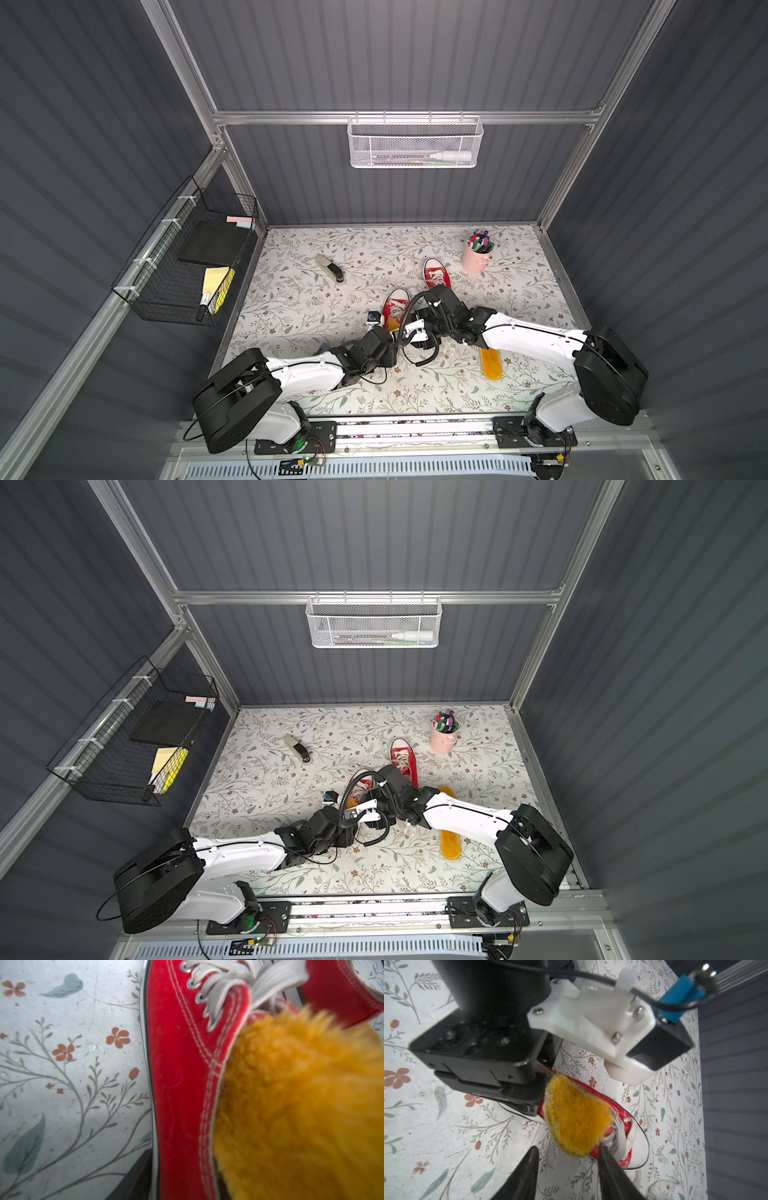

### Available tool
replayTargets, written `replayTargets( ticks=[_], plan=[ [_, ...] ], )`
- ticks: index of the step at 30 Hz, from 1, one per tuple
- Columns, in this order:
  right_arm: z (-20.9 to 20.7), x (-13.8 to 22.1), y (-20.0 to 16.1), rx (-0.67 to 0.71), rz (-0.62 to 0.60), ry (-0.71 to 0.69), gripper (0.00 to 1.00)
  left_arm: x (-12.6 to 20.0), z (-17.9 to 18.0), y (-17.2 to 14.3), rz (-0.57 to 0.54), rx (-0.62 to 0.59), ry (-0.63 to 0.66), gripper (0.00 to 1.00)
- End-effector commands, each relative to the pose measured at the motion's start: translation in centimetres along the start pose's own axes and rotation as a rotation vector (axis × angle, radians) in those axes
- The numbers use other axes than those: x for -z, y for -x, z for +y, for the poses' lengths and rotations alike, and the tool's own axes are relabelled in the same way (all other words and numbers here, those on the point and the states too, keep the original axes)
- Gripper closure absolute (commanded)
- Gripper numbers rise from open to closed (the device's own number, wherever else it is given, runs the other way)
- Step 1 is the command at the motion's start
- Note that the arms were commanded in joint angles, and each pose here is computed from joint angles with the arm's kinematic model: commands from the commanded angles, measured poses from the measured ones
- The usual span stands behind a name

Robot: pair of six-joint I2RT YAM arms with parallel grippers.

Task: Remove the insole from the shoe

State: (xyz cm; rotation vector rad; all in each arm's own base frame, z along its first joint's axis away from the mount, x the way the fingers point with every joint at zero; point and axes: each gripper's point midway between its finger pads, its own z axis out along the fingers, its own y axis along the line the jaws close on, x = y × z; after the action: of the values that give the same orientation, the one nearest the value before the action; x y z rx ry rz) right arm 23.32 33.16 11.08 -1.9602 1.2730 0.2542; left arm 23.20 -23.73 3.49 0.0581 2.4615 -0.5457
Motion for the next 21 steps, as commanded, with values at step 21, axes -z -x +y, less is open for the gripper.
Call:
replayTargets(
  ticks=[21],
  plan=[
    [-0.5, 0.1, 3.8, -0.101, -0.231, 0.039, 0.86, 1.1, -2.8, 1.2, -0.032, -0.042, -0.129, 0.43]
  ],
)
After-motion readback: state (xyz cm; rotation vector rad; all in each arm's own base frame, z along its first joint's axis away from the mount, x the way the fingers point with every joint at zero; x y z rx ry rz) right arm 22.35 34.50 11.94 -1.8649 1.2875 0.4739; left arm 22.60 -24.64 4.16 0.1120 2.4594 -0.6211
